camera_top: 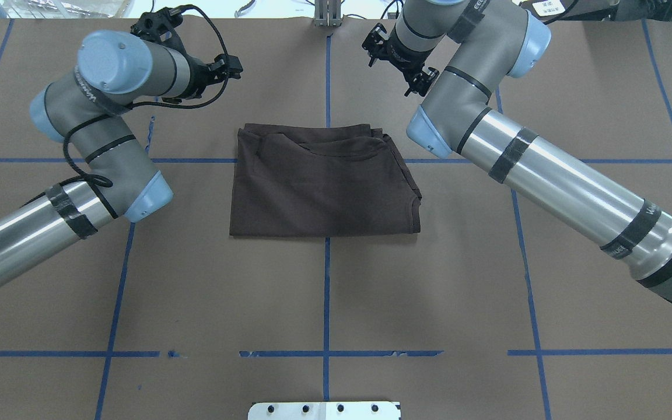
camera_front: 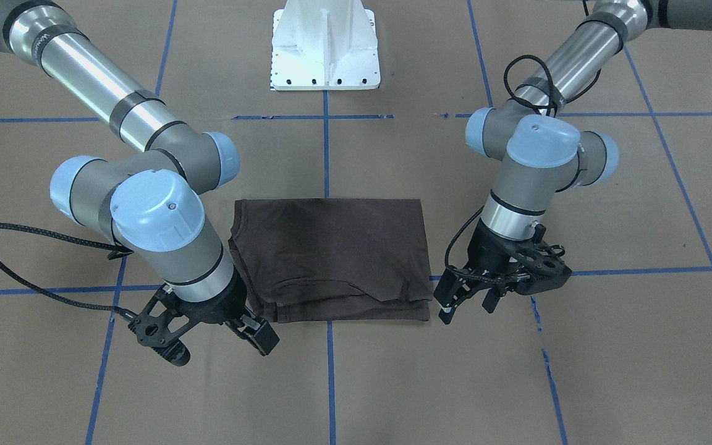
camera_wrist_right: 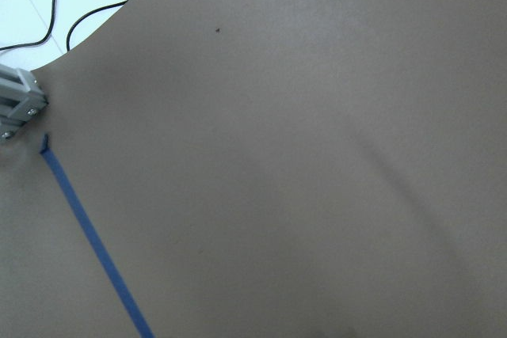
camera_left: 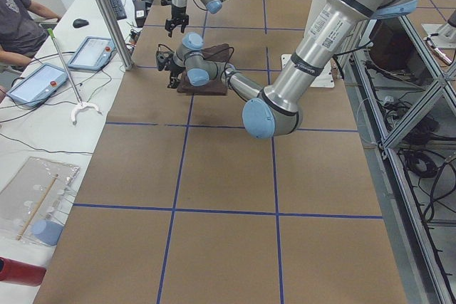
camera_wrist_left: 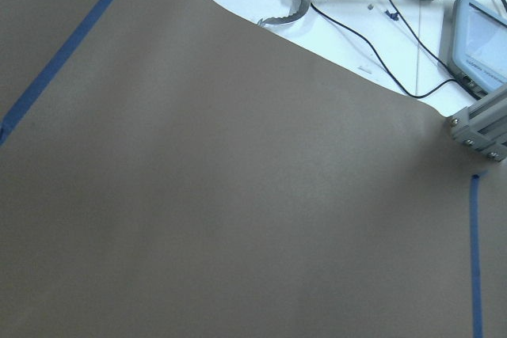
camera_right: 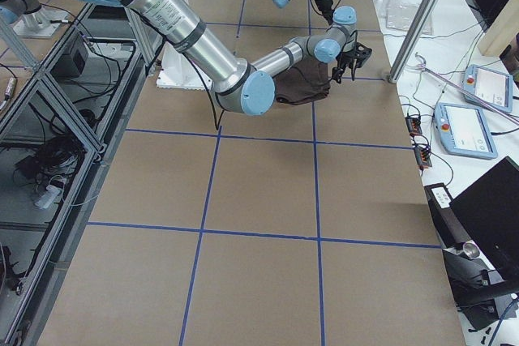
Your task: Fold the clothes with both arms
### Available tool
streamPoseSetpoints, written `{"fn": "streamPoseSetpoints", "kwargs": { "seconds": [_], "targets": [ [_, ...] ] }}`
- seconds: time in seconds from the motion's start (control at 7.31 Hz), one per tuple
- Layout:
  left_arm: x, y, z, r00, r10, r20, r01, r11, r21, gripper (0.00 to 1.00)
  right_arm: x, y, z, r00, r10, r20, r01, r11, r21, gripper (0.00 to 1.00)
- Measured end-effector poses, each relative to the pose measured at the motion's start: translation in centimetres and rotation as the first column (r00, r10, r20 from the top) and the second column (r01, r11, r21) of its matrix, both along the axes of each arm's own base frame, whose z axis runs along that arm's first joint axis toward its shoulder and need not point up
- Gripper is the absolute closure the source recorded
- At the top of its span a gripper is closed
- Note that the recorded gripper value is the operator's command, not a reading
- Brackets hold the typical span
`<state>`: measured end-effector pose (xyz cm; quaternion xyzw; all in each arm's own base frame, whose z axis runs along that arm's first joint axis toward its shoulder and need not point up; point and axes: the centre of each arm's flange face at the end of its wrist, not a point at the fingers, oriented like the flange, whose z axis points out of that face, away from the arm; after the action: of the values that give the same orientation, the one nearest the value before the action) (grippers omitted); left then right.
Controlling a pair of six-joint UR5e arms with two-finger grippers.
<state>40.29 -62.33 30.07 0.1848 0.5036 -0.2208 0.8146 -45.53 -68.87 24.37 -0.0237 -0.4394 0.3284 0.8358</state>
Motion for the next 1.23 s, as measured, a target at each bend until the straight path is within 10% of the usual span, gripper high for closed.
{"fn": "streamPoseSetpoints", "kwargs": {
  "seconds": [0.27,0.55,0.82,1.23],
  "targets": [
    [-10.4,1.3,4.8,0.974,0.164,0.155,-0.191,0.965,0.18,0.0,7.8,-0.3,7.3,0.993,-0.098,-0.063,0.104,0.99,0.094,0.0],
    [-24.7,-0.9,13.4,0.865,0.243,0.438,-0.39,0.875,0.285,0.0,22.2,0.2,18.4,0.957,-0.237,-0.164,0.27,0.939,0.216,0.0],
    [-39.0,-2.5,19.3,0.735,0.286,0.615,-0.509,0.832,0.222,0.0,37.4,2.1,27.2,0.904,-0.344,-0.254,0.409,0.87,0.275,0.0],
    [-45.7,-0.8,24.2,0.719,0.471,0.511,-0.563,0.826,0.03,0.0,50.3,7.9,32.9,0.812,-0.491,-0.314,0.567,0.791,0.23,0.0]
  ]
}}
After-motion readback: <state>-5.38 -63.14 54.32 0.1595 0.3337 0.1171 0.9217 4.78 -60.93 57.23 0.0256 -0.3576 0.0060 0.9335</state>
